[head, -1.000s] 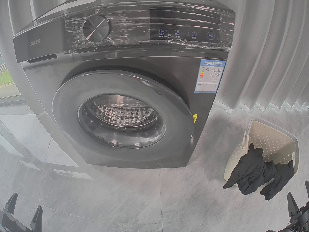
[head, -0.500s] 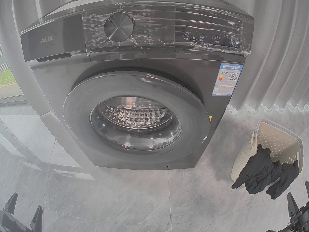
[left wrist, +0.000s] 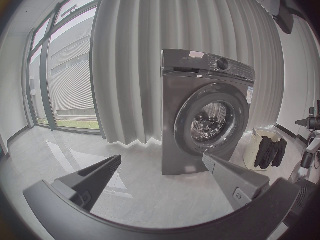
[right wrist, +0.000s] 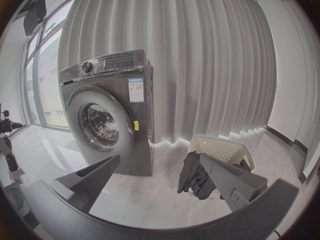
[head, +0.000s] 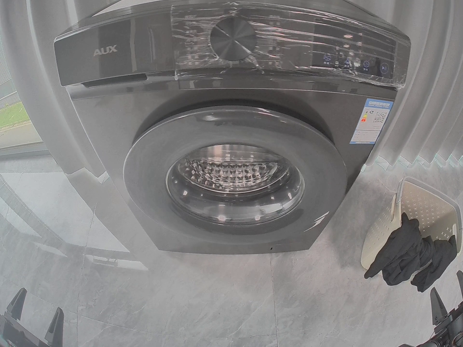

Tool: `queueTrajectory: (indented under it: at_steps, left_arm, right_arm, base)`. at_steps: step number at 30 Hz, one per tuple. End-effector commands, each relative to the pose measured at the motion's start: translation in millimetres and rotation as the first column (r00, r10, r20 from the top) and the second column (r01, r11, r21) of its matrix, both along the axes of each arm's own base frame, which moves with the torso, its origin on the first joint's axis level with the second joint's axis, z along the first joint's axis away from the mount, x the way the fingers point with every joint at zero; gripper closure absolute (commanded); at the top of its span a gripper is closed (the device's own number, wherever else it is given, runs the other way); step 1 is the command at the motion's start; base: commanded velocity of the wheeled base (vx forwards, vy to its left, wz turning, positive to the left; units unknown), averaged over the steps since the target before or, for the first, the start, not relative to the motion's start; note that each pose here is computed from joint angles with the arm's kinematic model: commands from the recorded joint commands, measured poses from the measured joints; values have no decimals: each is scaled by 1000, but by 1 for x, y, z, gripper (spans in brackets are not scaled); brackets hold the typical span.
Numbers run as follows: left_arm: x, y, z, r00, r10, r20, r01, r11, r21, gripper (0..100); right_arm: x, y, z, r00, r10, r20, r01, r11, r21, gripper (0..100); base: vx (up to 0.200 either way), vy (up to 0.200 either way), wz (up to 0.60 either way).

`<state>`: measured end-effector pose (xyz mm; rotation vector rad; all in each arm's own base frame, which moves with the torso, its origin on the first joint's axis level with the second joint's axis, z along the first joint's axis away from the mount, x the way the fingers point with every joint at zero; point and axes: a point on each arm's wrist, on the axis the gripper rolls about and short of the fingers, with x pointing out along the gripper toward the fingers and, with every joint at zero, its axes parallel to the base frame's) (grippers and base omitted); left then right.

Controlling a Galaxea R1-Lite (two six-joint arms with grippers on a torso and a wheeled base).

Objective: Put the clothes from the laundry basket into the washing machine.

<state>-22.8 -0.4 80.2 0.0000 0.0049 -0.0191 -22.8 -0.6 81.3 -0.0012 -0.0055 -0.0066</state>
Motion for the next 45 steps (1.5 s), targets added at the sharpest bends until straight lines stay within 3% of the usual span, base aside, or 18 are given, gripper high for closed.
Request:
queueTrajectory:
  at_steps: [1, 23, 25, 26, 27, 30, 32, 33, 34, 35, 36, 38, 39, 40, 41, 45]
  left_arm:
    - [0, 0, -5, 1000, 1, -1, -1, 1000, 0, 0]
    - [0, 0, -5, 1000, 1, -1, -1, 1000, 2, 0]
    - [0, 0, -5, 1000, 1, -1, -1, 1000, 2, 0]
    - [0, 0, -5, 1000, 1, -1, -1, 1000, 2, 0]
    - [0, 0, -5, 1000, 1, -1, -1, 1000, 2, 0]
    - [0, 0, -5, 1000, 1, -1, -1, 1000, 2, 0]
    - [0, 0, -5, 1000, 1, -1, -1, 1000, 3, 0]
    - [0, 0, -5, 1000, 1, -1, -1, 1000, 3, 0]
    - [0, 0, -5, 1000, 1, -1, -1, 1000, 3, 0]
    - [0, 0, -5, 1000, 1, -1, -1, 1000, 3, 0]
    - [0, 0, -5, 1000, 1, -1, -1, 1000, 3, 0]
    - [0, 0, -5, 1000, 1, -1, -1, 1000, 3, 0]
    - [0, 0, -5, 1000, 1, -1, -1, 1000, 3, 0]
    - [0, 0, -5, 1000, 1, -1, -1, 1000, 3, 0]
    - [0, 0, -5, 1000, 1, -1, -1, 1000, 3, 0]
    - [0, 0, -5, 1000, 1, -1, -1, 1000, 3, 0]
  right_arm:
    - [0, 0, -5, 1000, 0, -1, 0, 1000, 0, 0]
    - [-1, 0, -2, 1000, 17, 18, -18, 1000, 9, 0]
    - [-10, 0, 34, 984, 31, 173, -36, 999, 27, 0]
    - [-10, 0, 34, 984, 31, 173, -36, 999, 27, 0]
    - [-17, -1, 85, 962, 52, 269, -63, 997, 34, 0]
    - [0, -1, 104, 970, 150, 190, -159, 987, 32, 0]
    - [28, 3, 104, 961, 272, 50, -274, 961, 48, 0]
    - [36, 5, 104, 949, 313, 25, -314, 948, 51, 0]
    - [36, 5, 104, 949, 313, 25, -314, 948, 51, 0]
    - [52, 12, 113, 916, 399, 32, -400, 912, 92, 0]
    - [59, 16, 120, 899, 435, 52, -438, 887, 146, 0]
    - [75, 25, 131, 866, 498, 54, -491, 821, 290, 0]
    - [82, 28, 135, 851, 523, 44, -505, 793, 339, 0]
    - [86, 30, 135, 843, 537, 32, -510, 780, 362, 0]
    - [96, 35, 134, 822, 569, -10, -521, 761, 387, 0]
    - [121, 46, 125, 786, 607, -122, -519, 753, 405, 0]
  base:
    - [0, 0, 0]
    - [0, 0, 0]
    - [0, 0, 0]
    - [0, 0, 0]
    - [0, 0, 0]
    - [0, 0, 0]
    - [0, 0, 0]
    - [0, 0, 0]
    - [0, 0, 0]
    - [0, 0, 0]
    - [0, 0, 0]
    - [0, 0, 0]
    - [0, 0, 0]
    - [0, 0, 0]
    - [0, 0, 0]
    - [0, 0, 0]
